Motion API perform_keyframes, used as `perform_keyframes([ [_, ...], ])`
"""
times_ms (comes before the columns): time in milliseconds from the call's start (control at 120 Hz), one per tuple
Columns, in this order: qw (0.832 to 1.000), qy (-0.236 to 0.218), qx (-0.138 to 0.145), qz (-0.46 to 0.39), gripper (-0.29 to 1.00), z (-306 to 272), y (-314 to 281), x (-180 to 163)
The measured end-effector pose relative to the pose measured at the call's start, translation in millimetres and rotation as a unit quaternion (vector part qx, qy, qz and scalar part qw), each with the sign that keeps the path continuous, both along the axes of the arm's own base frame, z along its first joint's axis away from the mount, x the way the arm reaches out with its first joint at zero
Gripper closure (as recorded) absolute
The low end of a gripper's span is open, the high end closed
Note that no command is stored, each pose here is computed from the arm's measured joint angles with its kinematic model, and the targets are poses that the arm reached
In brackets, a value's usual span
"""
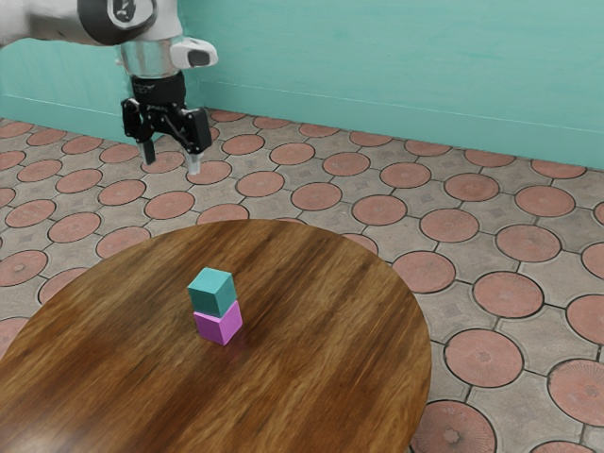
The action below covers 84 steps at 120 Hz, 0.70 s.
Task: Pick up the blue block with one arm, and put the blue block on the table with one arm
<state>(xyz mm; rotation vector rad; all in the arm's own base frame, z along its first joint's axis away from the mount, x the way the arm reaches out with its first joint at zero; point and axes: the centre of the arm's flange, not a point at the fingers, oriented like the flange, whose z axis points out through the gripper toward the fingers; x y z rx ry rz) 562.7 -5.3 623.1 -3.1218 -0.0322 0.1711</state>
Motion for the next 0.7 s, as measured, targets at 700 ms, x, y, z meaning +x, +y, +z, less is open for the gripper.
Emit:
perform_keyframes([
  [700, 0.999, -0.018, 0.005, -0.032, 0.00, -211, 1, 6],
])
